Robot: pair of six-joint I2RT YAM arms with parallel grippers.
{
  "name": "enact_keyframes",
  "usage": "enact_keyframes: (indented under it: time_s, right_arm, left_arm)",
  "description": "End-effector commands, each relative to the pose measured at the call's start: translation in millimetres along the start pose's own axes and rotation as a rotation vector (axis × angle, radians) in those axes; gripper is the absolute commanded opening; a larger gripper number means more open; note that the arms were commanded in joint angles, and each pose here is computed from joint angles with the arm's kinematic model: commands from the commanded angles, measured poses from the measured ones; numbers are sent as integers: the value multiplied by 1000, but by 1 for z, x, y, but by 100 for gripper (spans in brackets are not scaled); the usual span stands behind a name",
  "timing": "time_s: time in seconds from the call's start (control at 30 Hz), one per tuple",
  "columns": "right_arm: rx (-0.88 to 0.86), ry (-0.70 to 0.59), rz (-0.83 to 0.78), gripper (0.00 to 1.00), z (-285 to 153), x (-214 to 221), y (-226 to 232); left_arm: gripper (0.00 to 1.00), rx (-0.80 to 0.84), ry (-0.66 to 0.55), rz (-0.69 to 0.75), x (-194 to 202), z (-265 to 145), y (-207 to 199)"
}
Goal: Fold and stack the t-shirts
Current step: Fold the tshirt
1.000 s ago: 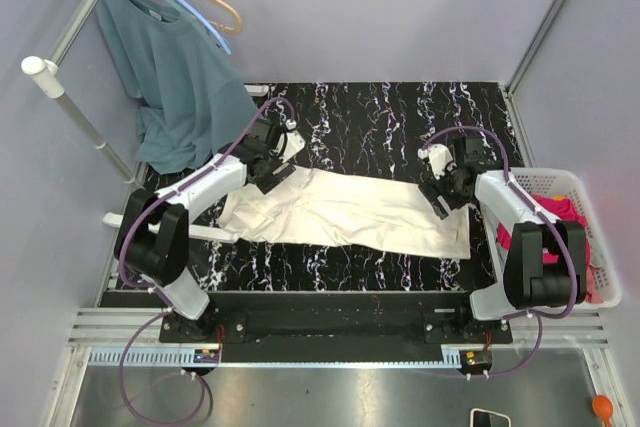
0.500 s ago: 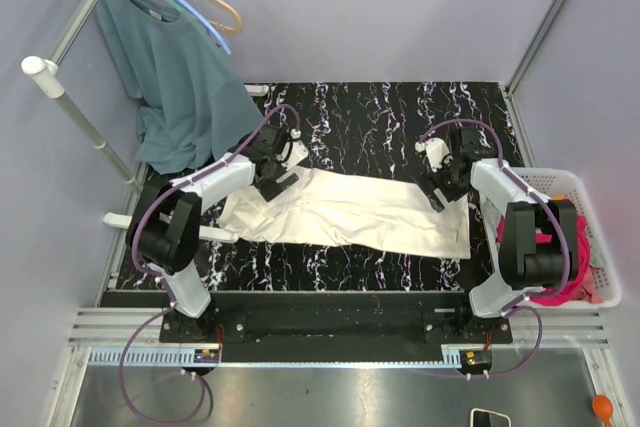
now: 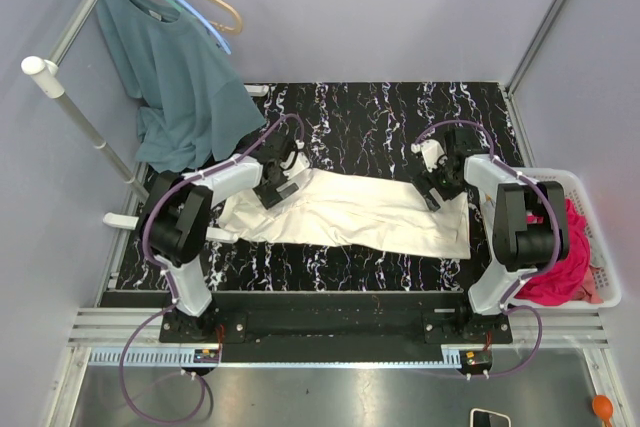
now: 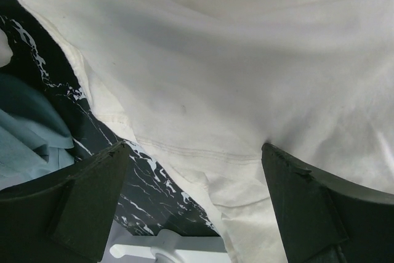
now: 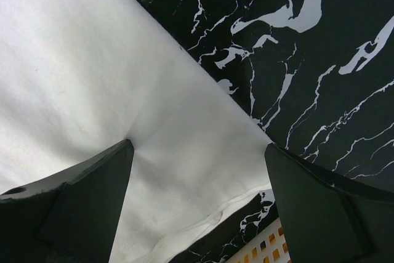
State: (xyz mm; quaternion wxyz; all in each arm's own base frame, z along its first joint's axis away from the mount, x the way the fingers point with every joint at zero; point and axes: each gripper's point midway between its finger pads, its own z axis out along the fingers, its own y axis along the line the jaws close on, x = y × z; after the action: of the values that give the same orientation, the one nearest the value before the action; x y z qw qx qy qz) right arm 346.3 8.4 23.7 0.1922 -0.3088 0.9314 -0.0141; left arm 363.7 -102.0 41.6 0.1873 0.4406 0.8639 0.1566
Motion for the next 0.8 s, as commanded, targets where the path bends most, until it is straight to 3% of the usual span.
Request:
enact_keyframes:
  time_s: [0.0,0.47,0.77]
  right_arm:
    - [-14,-12,-35,99,10,0,2]
    - [29,75,-149,100,19,22,-7]
    - [40,101,-193,100,16,30,-9]
  left_arm:
    - [96,-22,68,44,13,4,-1]
    - [97,-43,131,131,-14,36,15]
    - [98,-127,105,131,-62,67,63]
